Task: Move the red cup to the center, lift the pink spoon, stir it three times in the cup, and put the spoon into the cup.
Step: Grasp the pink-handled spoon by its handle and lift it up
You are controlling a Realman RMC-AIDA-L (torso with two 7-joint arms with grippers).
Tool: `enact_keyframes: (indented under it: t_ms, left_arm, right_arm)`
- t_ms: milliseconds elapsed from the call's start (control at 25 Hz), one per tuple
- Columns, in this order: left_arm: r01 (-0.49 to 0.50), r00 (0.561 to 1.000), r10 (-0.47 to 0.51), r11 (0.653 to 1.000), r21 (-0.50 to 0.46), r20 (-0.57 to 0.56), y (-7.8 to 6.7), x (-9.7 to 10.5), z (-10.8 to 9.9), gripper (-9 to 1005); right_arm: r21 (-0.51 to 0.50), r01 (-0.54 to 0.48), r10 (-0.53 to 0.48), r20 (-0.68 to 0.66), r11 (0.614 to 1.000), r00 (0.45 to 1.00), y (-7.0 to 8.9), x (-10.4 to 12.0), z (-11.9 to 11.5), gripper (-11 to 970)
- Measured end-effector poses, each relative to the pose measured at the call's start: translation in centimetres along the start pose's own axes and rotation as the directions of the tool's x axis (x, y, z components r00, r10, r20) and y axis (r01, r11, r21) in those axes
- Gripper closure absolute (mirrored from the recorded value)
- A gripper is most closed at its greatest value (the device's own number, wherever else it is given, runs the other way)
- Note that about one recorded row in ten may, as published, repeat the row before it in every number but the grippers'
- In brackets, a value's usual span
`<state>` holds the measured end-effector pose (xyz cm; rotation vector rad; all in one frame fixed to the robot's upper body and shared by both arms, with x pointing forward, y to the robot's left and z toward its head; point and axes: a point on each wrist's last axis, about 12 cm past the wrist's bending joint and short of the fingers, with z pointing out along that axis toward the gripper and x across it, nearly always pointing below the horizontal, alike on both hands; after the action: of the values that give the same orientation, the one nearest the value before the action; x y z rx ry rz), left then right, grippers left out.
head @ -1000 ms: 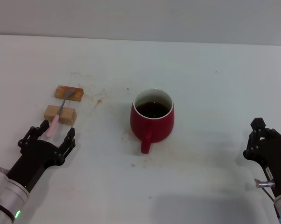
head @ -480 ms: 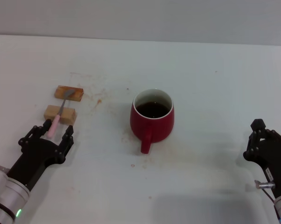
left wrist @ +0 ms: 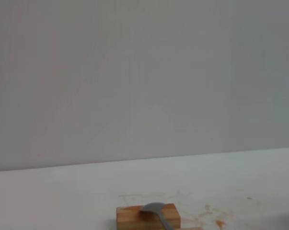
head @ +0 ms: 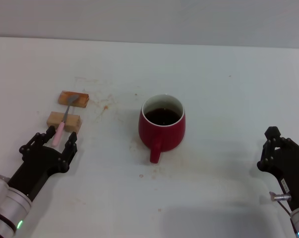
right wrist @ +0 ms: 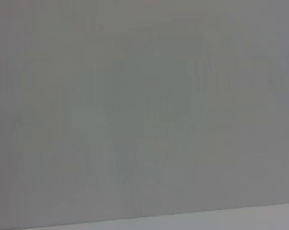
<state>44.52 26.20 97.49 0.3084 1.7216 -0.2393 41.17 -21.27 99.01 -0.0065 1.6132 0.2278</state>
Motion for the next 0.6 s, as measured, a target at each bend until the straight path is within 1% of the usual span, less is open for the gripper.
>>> enact_keyframes:
  t_ms: [120,600]
  left_arm:
    - [-0.002,1.0,0.002,1.0,0.001,-0.005,0.03,0.03,0.09,455]
    - [0.001,1.0,-0.001,1.0,-0.002,-0.012,0.0,0.07,0.17,524]
  right_arm:
    - [0.0,0.0,0.0,0.0,1.0,1.0,0.0,0.0,0.0,959]
    - [-0.001,0.0,0.0,0.0,1.0,1.0,0.02,0.01,-0.01,959]
